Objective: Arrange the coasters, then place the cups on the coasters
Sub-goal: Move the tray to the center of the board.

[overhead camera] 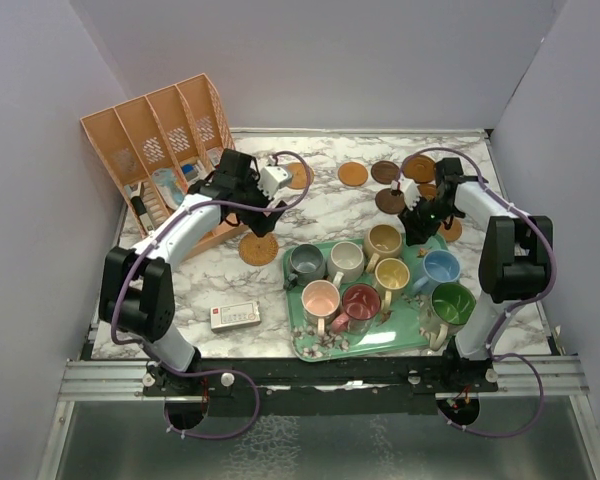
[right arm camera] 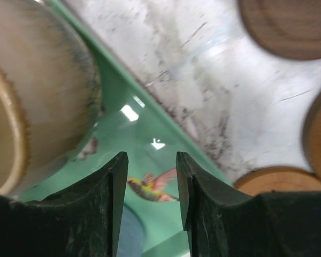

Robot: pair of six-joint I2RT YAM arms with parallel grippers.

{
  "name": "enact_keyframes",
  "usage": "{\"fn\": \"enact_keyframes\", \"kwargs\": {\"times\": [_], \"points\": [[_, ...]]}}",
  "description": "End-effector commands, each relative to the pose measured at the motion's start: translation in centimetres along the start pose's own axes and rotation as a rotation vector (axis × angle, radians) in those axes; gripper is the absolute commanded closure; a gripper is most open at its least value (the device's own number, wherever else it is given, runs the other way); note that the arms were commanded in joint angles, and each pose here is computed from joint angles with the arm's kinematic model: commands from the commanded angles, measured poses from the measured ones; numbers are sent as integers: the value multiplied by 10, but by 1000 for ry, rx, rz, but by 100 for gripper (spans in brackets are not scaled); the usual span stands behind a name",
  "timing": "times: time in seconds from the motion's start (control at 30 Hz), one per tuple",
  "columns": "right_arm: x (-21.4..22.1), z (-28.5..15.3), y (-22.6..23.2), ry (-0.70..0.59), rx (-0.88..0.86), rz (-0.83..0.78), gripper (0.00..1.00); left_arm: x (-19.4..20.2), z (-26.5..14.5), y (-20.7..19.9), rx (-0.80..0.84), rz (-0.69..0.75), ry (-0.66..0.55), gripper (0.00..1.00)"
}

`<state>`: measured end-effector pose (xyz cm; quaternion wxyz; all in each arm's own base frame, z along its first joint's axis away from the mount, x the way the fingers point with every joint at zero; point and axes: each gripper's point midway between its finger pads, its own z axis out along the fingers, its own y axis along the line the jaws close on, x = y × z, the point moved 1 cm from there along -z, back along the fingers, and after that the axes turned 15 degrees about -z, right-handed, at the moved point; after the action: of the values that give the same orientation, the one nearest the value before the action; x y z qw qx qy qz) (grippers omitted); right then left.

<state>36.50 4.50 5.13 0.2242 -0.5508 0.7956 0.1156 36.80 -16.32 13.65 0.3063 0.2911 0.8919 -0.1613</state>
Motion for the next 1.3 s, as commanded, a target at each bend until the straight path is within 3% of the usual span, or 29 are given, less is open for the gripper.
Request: {"fn": "enact_keyframes", "kwargs": {"times": [0.0,0.2,0.4,0.6,1.27], "points": [[-6,-13,23,8,-73,92,57,8,-10,-23,114,75,-39,12],[-26,-19,3,-46,12,228,55,43,-18,-57,283,209,-22,14],[-36,-23,-1,-94,61,307,54,72,-1,-65,244,281,-3,15],[-32,-28,8,-91,84,329,54,59,32,-35,93,147,3,18],[-24,-41,14,-55,137,334,55,53,70,-28,91,-19,21,23]]}}
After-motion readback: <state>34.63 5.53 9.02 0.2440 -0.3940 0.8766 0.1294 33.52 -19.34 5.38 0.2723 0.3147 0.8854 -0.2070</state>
